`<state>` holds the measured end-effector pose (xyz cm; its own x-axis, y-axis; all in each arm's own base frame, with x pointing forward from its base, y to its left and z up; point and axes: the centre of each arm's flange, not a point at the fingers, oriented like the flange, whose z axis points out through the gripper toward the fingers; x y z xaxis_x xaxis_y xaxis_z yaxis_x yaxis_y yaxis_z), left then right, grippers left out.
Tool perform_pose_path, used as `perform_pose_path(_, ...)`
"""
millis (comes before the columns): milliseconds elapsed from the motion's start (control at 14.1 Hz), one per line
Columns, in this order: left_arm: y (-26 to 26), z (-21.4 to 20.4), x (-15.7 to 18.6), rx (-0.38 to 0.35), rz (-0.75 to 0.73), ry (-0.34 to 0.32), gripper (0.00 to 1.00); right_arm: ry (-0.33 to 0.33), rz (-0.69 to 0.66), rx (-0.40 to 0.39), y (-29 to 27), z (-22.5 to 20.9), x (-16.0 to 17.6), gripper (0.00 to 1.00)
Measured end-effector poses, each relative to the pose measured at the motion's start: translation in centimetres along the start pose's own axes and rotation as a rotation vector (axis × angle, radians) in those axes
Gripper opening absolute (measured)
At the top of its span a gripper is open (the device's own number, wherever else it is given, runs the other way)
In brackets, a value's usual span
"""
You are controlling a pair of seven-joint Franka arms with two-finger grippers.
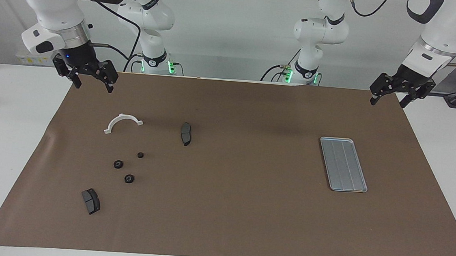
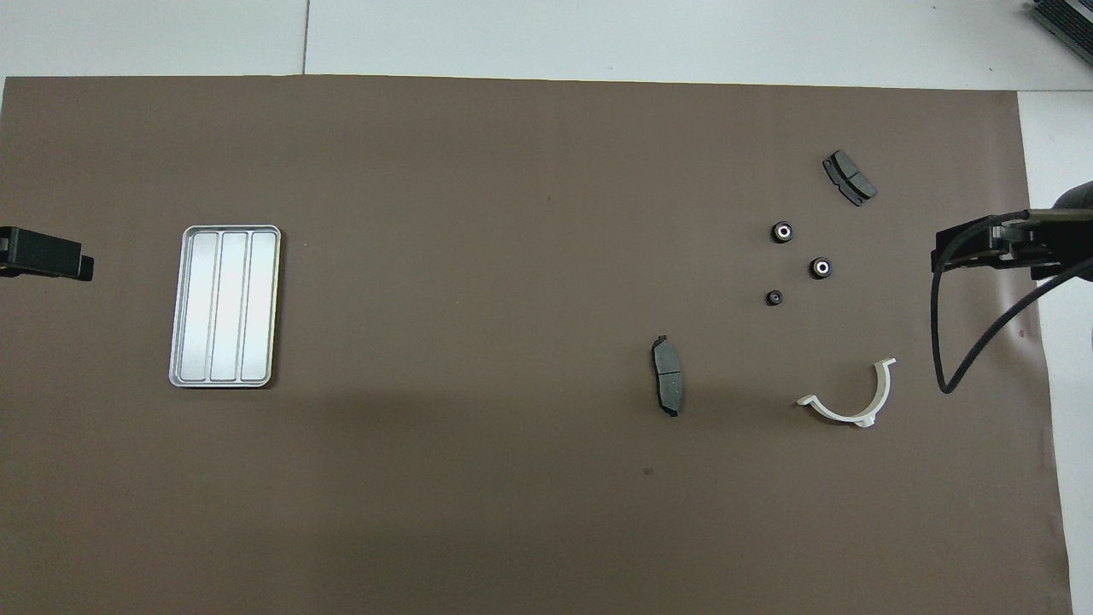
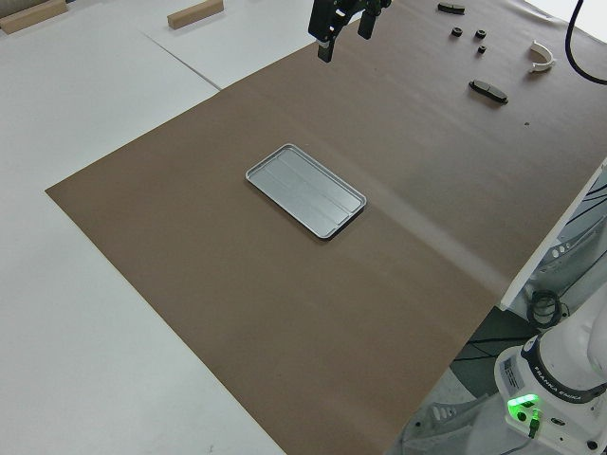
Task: Pick bearing gear from pile to tray
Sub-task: 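Reach the right gripper toward the cluster of small black gears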
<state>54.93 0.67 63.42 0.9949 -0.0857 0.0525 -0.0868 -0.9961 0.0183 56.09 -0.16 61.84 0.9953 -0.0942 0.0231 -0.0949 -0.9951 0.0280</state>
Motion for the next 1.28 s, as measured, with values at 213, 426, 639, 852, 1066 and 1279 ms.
perform_pose_path(213,0.0,0.0,0.0,0.0,0.0,0.0,1.0,0.0,-0.001,0.0,0.0,0.0,0.0,1.0)
perform_pose_path(426,0.0,0.0,0.0,0.0,0.0,0.0,1.0,0.0,-0.002,0.001,-0.1,0.0,0.0,1.0)
perform_pose_path(639,0.0,0.0,0.0,0.0,0.0,0.0,1.0,-0.008,-0.007,0.001,-0.4,0.7,0.0,1.0)
perform_pose_path(852,0.0,0.0,0.0,0.0,0.0,0.0,1.0,-0.022,-0.025,0.0,-1.0,2.8,0.0,1.0)
perform_pose_path(1066,0.0,0.0,0.0,0.0,0.0,0.0,1.0,-0.02,-0.076,0.002,-1.3,5.6,0.9,1.0)
perform_pose_path(1279,0.0,0.0,0.0,0.0,0.0,0.0,1.0,0.008,-0.12,0.008,-1.1,10.5,3.3,1.0)
